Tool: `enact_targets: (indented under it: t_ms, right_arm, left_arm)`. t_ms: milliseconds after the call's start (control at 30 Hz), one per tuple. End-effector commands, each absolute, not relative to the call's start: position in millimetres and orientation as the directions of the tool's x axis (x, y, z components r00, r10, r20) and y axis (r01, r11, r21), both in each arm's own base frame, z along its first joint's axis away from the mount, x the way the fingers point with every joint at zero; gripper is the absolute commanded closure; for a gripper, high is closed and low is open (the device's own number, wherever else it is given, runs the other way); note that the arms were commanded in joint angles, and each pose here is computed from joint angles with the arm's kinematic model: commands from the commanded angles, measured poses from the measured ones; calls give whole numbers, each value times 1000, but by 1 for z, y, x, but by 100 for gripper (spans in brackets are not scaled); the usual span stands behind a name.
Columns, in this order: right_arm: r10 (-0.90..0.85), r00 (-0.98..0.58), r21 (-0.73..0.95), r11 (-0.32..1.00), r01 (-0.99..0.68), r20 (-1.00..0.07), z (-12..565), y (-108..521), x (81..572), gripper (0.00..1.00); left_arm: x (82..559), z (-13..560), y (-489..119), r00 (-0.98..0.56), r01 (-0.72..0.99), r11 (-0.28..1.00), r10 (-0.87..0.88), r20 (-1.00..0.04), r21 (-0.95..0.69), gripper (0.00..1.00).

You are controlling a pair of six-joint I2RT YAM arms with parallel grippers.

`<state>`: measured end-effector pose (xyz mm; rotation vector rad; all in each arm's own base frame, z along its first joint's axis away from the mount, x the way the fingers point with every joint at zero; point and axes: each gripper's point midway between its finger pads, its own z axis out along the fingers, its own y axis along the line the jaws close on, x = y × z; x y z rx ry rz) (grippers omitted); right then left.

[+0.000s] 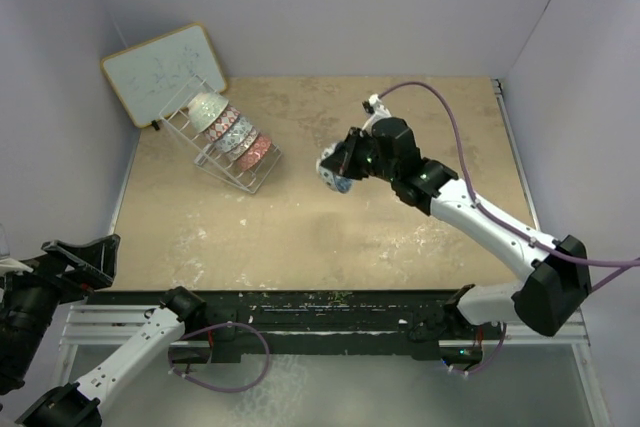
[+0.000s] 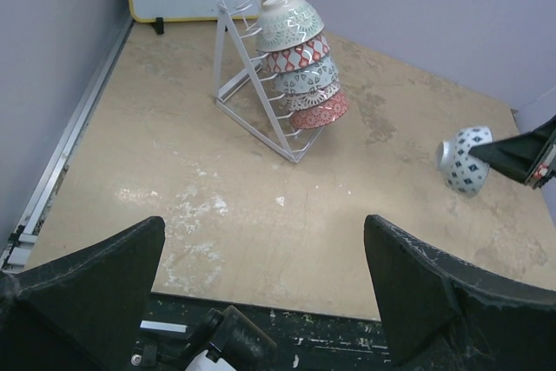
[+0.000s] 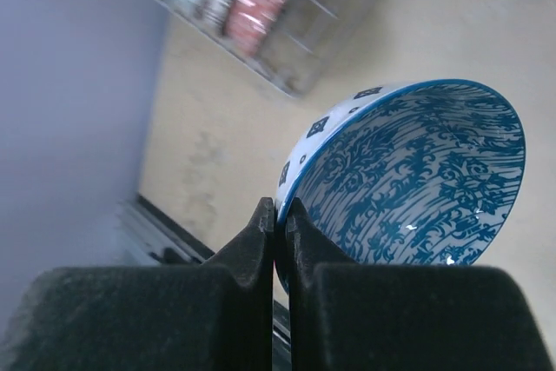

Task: Load the bowls into the dish rack

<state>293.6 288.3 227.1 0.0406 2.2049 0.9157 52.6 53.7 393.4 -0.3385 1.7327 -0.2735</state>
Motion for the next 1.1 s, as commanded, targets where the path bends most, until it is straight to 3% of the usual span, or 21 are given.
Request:
enact_targets:
  t_ms: [0,233,533,767,1067]
  right_arm:
    - [436,-585,729,433,-530,-684,358,344,313,100]
    - [606,-540,709,56,-703,-584,461,392,339,100]
    - [693,-614,575,-344,-743,-379,506,446,368,100]
    - [658,-704,575,-477,-665,-268,482,498,383,100]
    - [659,-727,549,-541,-636,-194,460,509,389,100]
  left_arm:
    - [50,400,58,-150,-78,922,-387,-910,-380,1]
    - [52,401,57,-153,-81,923,-384,-911,-375,1]
    - [54,404,56,-157,-80,929,-370,-916,-362,1]
    - [52,404,59,-160,-87,932,-363,-918,-353,1]
    - [51,404,58,-170,-81,932,-363,-916,-354,1]
